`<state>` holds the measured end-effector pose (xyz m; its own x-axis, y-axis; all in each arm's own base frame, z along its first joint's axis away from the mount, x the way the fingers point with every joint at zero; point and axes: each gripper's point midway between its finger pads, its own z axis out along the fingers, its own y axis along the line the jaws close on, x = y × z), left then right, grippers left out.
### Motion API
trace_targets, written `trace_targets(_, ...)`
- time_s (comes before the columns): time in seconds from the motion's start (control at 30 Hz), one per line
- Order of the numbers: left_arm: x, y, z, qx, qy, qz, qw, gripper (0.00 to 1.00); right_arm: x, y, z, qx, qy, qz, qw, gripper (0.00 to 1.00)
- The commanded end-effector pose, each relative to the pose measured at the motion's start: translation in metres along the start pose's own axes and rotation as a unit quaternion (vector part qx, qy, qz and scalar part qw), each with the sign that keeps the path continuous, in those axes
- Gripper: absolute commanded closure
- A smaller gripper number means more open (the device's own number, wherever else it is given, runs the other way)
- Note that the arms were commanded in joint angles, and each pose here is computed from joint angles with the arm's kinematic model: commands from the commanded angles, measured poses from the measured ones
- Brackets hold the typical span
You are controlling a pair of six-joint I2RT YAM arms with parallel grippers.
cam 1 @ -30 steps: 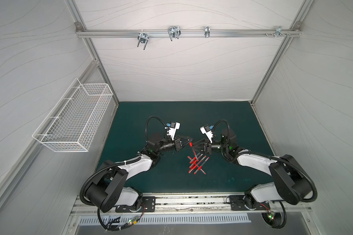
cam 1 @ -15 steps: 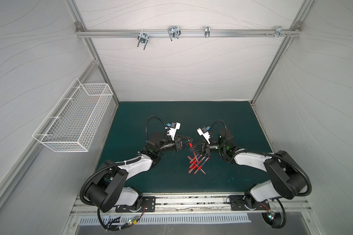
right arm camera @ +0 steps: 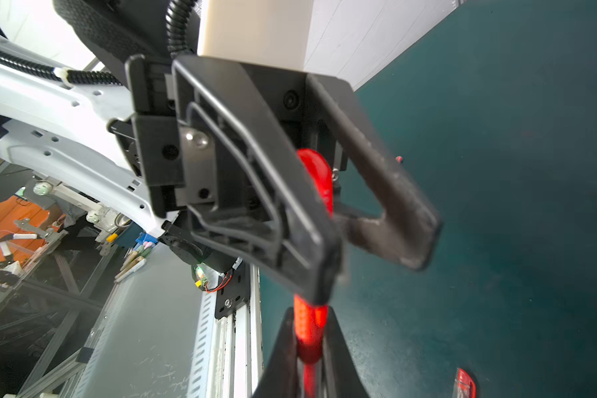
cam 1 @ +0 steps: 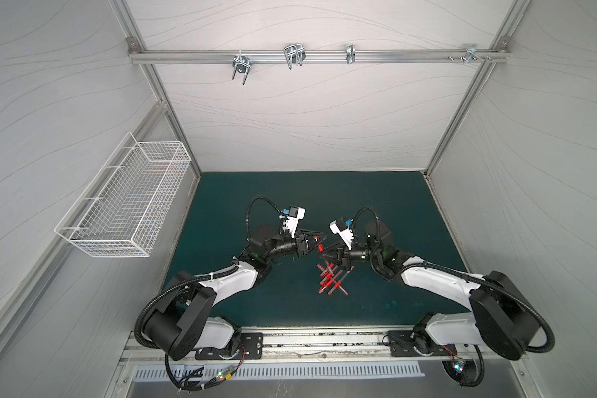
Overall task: Remove pen caps from pens
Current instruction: Open the pen cap on the pen.
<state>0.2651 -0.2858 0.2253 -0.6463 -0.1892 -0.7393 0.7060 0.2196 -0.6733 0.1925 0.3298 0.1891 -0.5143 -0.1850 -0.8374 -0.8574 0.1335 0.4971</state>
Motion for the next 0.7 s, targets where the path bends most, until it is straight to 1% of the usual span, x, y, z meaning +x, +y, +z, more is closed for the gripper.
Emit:
trace_targets(0.0, -0.0188, -0.0149, 0.0028, 0.019, -0.020, 0.029, 0.999, 0.63, -0.0038, 0.0005, 0.0017, 0.006, 0.001, -0.016, 1.000, 1.00)
trace_targets(0.1, -0.0196, -0.0152, 0.0018, 0.017, -0.022, 0.029, 0.999, 0.64, -0.0044, 0.0008, 0.0011, 0.007, 0.000, -0.018, 1.000, 1.00)
trace_targets(0.23, -0.0194, -0.0138, 0.0014, 0.012, -0.021, 0.030, 0.999, 0.72, -0.0055, 0.0008, -0.0009, 0.013, -0.004, -0.021, 1.000, 1.00)
trace_targets(0.37, -0.0190, -0.0111, 0.0024, 0.008, -0.018, 0.028, 0.999, 0.76, -0.0062, 0.0020, -0.0026, 0.015, -0.004, -0.025, 1.000, 1.00)
trace_targets(0.67, -0.0162, -0.0054, 0.0046, 0.003, -0.013, 0.027, 1.000, 0.74, -0.0100, -0.0007, -0.0058, 0.031, -0.014, -0.026, 0.999, 1.00)
